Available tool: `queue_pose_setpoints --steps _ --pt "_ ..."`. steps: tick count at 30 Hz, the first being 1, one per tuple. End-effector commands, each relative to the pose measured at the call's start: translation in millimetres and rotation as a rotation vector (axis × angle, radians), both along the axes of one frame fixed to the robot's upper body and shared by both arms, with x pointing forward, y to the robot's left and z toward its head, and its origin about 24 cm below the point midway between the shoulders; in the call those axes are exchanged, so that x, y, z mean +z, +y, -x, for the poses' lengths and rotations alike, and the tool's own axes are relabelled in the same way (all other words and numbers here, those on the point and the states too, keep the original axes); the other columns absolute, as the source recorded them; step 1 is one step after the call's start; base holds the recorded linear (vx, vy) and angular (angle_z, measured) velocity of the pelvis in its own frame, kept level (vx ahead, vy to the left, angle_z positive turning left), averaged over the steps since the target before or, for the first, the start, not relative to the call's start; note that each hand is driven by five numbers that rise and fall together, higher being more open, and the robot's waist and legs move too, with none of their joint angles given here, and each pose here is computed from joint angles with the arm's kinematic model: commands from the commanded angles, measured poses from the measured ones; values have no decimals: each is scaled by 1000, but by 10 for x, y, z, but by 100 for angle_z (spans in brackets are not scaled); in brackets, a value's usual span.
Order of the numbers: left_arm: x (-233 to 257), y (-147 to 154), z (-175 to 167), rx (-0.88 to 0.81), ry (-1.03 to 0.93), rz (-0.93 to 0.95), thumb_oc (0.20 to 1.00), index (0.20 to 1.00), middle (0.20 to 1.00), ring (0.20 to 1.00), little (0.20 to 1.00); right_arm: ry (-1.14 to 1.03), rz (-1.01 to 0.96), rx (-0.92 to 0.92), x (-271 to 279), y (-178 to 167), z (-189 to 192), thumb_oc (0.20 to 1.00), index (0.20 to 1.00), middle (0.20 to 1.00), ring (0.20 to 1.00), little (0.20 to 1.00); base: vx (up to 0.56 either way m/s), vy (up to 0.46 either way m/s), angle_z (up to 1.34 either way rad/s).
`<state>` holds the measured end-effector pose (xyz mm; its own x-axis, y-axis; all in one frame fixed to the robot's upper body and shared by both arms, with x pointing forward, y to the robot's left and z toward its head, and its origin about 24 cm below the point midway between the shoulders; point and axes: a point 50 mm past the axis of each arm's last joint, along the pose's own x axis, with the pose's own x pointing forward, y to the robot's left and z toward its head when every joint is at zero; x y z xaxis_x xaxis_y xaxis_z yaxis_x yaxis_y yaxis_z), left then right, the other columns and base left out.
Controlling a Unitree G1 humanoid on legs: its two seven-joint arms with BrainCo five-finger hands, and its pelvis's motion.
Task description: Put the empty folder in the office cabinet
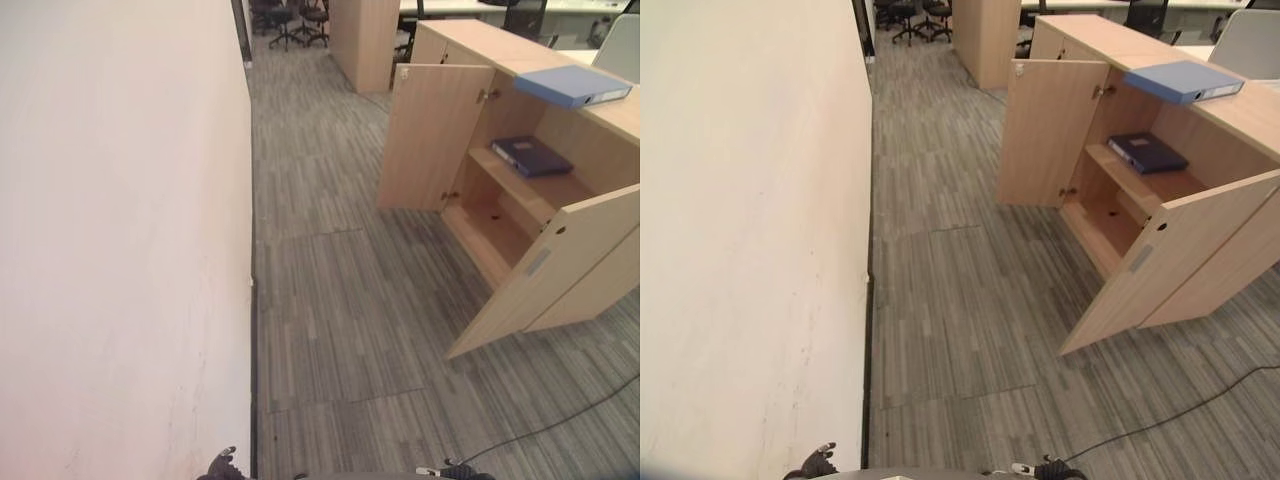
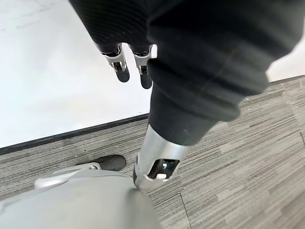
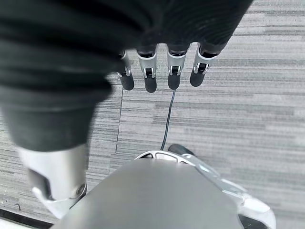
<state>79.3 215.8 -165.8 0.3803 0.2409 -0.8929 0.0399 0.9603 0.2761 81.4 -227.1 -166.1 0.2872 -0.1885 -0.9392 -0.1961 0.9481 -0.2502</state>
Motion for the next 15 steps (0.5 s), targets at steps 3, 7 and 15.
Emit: queue_pose_setpoints --steps 3,7,15 --pt "-8 -46 -36 41 -14 27 1000 1000 1000 1000 1000 -5 7 5 13 -3 -96 1000 1000 1000 1000 1000 0 -2 1" --pt "-6 -56 -42 49 -22 30 1000 1000 1000 1000 1000 -5 0 14 10 16 -100 1000 1000 1000 1000 1000 0 0 0" --pt "-21 -48 9 14 16 70 1000 1000 1000 1000 1000 24 -32 1 -1 21 -66 1000 1000 1000 1000 1000 0 0 0"
